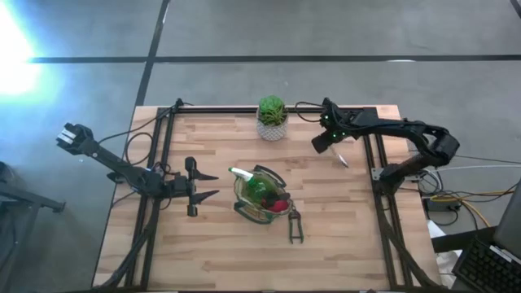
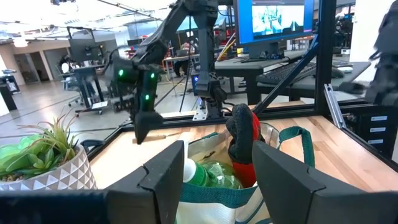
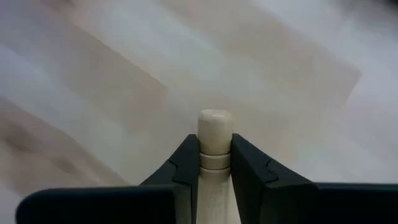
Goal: Pick & Place Garden tools in Gardening bag
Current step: Put the brown trowel into the white gardening bag
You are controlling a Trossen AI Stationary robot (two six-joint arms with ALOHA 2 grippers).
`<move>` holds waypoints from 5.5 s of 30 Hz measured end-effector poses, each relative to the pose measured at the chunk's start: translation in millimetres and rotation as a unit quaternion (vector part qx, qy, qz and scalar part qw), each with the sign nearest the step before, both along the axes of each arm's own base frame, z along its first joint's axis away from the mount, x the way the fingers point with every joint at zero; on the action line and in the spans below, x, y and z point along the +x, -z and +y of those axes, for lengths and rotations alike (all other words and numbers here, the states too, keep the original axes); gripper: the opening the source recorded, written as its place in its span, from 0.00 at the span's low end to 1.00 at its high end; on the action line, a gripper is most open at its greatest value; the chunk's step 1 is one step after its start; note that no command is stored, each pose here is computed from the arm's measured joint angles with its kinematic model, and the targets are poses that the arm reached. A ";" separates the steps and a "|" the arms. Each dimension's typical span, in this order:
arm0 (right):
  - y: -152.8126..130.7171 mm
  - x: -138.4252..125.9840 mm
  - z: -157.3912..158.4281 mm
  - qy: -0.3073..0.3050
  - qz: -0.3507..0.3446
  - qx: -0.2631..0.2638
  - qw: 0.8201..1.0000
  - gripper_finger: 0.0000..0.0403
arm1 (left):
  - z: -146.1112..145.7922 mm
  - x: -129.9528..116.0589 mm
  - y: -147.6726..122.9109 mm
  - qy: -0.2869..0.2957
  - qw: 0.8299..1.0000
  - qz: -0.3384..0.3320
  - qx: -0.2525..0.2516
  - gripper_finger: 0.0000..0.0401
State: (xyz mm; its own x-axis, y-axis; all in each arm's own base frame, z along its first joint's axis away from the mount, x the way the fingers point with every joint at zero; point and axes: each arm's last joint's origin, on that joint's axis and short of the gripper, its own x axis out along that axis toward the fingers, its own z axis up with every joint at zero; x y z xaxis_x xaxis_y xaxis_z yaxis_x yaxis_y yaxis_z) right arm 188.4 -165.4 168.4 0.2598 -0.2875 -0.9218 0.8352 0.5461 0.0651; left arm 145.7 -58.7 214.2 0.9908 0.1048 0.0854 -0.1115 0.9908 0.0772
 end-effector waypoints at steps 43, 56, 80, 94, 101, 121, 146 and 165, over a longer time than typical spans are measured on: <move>-153.4 21.6 170.0 -0.222 -0.494 -0.297 0.787 0.12 | 0.0 0.0 0.0 0.000 1.000 0.000 0.000 0.48; -155.4 40.1 188.9 -0.286 -0.552 -0.298 0.725 0.12 | 0.0 -0.1 -0.5 0.000 1.000 -0.002 -0.001 0.48; -188.9 129.9 203.5 -0.357 -0.525 -0.307 0.709 0.12 | 6.8 8.8 -45.0 -0.029 0.996 -0.075 -0.025 0.48; -191.7 155.7 207.7 -0.374 -0.498 -0.299 0.723 0.12 | 8.4 63.0 -85.6 -0.070 0.996 -0.033 -0.037 0.60; -188.5 154.2 207.7 -0.374 -0.496 -0.295 0.726 0.12 | 2.7 91.6 -104.3 -0.079 0.997 -0.014 -0.007 0.68; -186.6 155.1 208.7 -0.389 -0.497 -0.294 0.718 0.12 | -5.6 130.2 -119.3 -0.041 0.999 -0.024 -0.018 0.68; -185.5 154.7 209.7 -0.399 -0.503 -0.283 0.712 0.12 | -6.0 135.5 -123.7 -0.026 0.998 -0.029 -0.039 0.23; -191.9 153.0 211.0 -0.396 -0.523 -0.251 0.712 0.33 | -5.6 135.5 -120.6 -0.028 0.999 -0.005 -0.017 0.18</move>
